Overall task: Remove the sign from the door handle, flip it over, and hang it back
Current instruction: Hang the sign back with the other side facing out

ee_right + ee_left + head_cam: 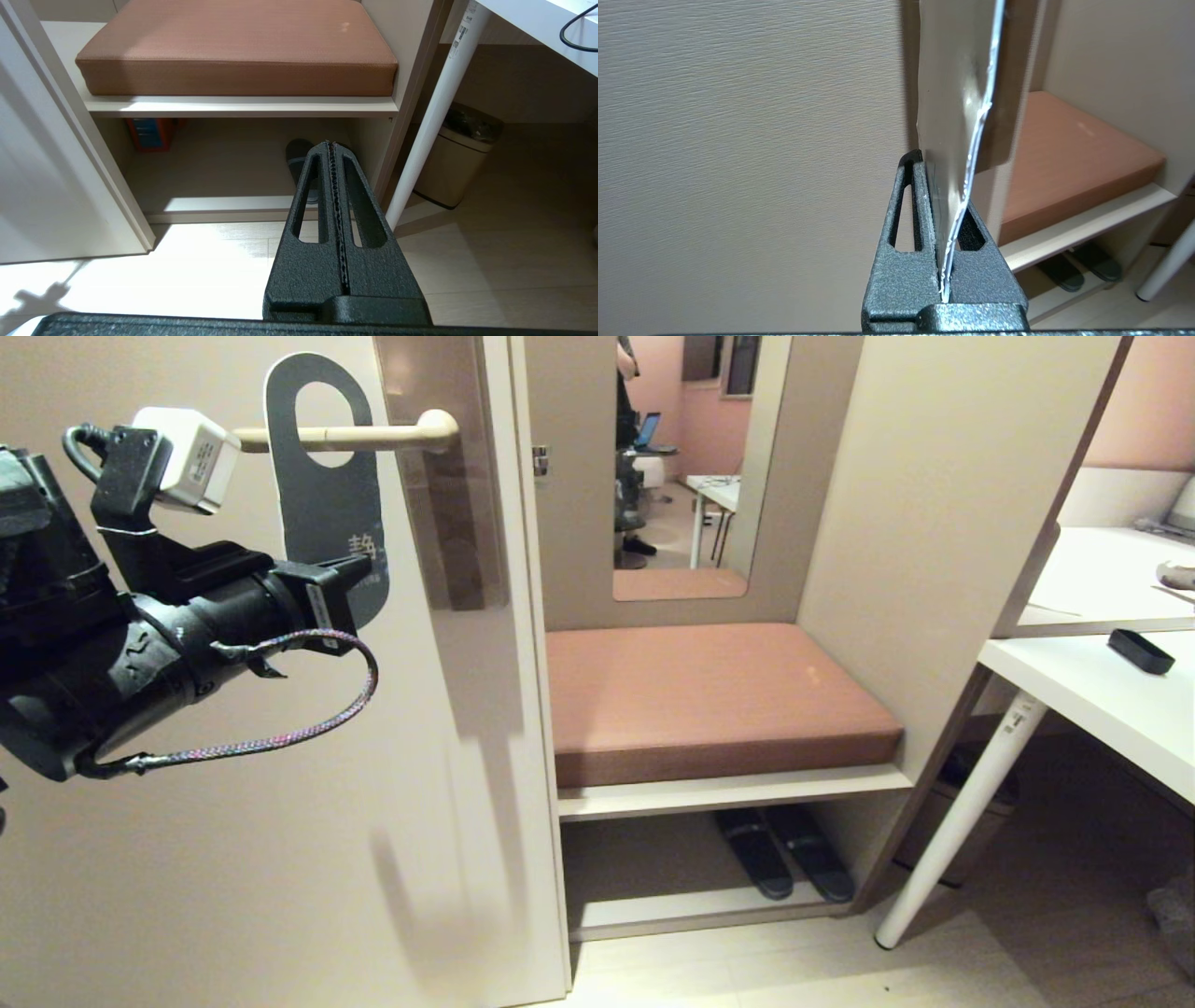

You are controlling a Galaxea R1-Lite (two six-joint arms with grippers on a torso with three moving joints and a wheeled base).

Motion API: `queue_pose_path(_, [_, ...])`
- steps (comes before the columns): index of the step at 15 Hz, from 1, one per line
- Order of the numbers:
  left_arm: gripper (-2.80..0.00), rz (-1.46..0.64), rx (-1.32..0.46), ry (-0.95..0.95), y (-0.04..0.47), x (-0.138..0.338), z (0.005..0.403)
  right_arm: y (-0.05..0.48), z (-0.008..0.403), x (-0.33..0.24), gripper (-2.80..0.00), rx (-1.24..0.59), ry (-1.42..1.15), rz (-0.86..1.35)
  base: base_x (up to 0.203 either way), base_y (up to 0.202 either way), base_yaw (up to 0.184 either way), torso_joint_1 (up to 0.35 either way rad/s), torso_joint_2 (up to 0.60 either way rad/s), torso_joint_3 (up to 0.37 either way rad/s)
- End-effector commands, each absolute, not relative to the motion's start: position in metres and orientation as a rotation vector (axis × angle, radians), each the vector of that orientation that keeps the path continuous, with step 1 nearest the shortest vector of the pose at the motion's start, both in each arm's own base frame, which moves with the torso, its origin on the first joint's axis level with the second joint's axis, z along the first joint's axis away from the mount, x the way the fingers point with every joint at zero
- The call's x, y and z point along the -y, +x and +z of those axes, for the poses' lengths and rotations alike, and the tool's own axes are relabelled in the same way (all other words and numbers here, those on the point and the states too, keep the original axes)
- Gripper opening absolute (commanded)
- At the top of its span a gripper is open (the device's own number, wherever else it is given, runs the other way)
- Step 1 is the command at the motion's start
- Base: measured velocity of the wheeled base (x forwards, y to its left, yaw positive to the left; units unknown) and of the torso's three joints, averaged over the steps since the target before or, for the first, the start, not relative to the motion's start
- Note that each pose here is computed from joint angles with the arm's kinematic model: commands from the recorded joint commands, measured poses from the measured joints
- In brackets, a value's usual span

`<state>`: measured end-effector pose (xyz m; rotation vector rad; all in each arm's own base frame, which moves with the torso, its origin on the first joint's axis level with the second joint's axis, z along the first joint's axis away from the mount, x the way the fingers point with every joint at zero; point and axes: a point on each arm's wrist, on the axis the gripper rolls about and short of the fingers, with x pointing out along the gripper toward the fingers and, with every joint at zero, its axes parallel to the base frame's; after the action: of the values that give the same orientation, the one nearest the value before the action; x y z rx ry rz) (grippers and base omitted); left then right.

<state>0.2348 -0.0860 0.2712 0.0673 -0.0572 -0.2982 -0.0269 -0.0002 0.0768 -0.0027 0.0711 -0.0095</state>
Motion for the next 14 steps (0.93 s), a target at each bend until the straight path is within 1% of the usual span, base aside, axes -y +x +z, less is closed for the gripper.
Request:
queue_pose_path(1, [-2.8,-0.317,0.061,0.068,0.234,0.091,0.271,-0.027,0.077,0.0,-2.8,-0.072,-0.003,-0.009,0.0,0.0,0.0,0.0,0.0,0.0])
queue_pose_path(14, [-2.8,-0.396,0.04,0.096,0.234,0.112,0.264,-0.027,0.077,0.0,-2.8,-0.072,-0.003,-0.009,0.0,0.0,0.0,0.0,0.0,0.0])
